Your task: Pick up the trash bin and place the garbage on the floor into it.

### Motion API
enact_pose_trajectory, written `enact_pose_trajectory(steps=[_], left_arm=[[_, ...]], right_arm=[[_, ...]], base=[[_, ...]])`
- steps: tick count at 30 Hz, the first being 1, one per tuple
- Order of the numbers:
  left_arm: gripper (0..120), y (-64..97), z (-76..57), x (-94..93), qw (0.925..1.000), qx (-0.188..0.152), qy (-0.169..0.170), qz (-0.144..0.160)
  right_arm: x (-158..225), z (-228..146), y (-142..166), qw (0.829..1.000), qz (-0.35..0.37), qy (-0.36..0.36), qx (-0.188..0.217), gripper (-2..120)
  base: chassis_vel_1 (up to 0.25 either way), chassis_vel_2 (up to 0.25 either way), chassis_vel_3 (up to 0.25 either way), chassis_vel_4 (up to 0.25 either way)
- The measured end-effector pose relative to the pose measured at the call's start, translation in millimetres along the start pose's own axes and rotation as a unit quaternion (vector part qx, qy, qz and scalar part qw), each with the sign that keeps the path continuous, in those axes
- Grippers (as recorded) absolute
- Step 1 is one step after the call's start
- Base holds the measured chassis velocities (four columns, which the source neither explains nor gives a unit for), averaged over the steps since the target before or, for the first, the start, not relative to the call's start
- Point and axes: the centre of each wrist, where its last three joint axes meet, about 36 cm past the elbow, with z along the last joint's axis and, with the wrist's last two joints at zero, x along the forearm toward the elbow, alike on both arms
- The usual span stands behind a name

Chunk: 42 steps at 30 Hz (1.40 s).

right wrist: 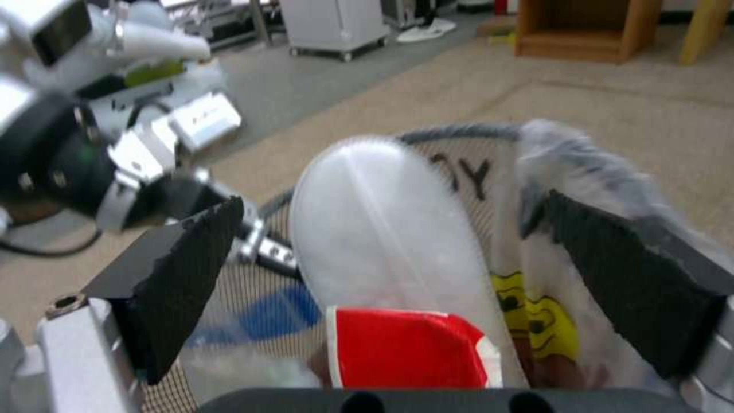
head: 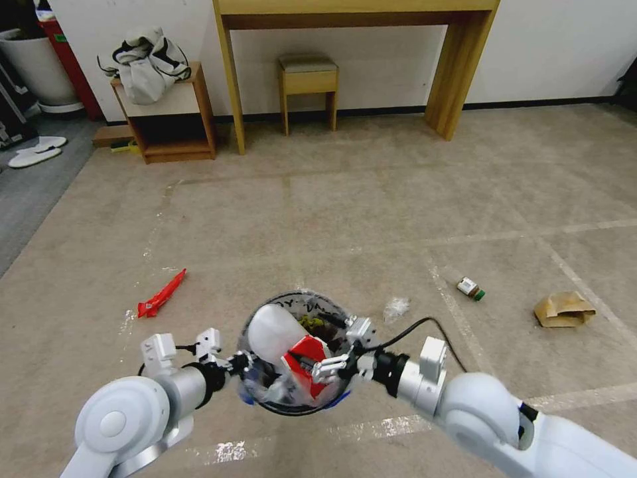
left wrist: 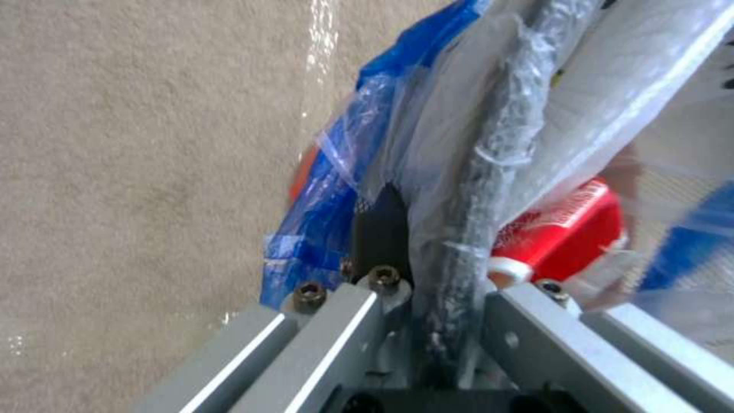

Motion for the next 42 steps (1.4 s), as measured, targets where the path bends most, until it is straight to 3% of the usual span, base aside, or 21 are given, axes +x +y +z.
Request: enact_pose_trajectory(steps=[15,22,28,32,34,36,37,38,40,41,42], left_arm=[[0,22.2,-10.5,-0.4,0.999,0.015,-0.021,-0.037],[0,27.5,-14.5,2.9,0.9982,0.017,-0.032,-0.048],[0,31.0,-20.0,6.7,0.9974,0.017,-0.043,-0.056],[0,36.8,-26.9,10.2,0.9965,0.017,-0.053,-0.064],[0,44.6,-36.1,14.0,0.9954,0.013,-0.062,-0.072],[0,46.4,-38.6,14.9,0.9951,0.012,-0.064,-0.074],[0,50.8,-47.6,17.2,0.9943,0.013,-0.073,-0.077],[0,50.8,-47.6,17.2,0.9943,0.013,-0.073,-0.077],[0,53.5,-58.4,17.9,0.9937,0.014,-0.082,-0.075],[0,53.5,-58.4,17.9,0.9937,0.014,-0.082,-0.075],[0,53.9,-61.4,18.3,0.9937,0.014,-0.083,-0.073]], right_arm=[[3,-61,-26,0.994,0.05,-0.098,-0.014,100],[2,-68,-19,0.992,0.04,-0.115,-0.023,100],[-1,-65,-30,0.991,0.078,-0.108,-0.023,100],[-5,-61,-52,0.989,0.12,-0.09,-0.012,100],[-10,-57,-91,0.984,0.168,-0.054,0.016,100],[-12,-55,-105,0.982,0.182,-0.042,0.026,100],[-25,-51,-145,0.977,0.207,0.007,0.055,100],[-25,-51,-145,0.977,0.207,0.007,0.055,100],[-52,-39,-189,0.97,0.204,0.11,0.069,100],[-52,-39,-189,0.97,0.204,0.11,0.069,100],[-65,-40,-204,0.966,0.194,0.153,0.072,100]], base=[[0.0,0.0,0.0,0.0],[0.0,0.0,0.0,0.0],[0.0,0.0,0.0,0.0],[0.0,0.0,0.0,0.0],[0.0,0.0,0.0,0.0],[0.0,0.0,0.0,0.0],[0.0,0.0,0.0,0.0],[0.0,0.0,0.0,0.0],[0.0,0.0,0.0,0.0],[0.0,0.0,0.0,0.0],[0.0,0.0,0.0,0.0]])
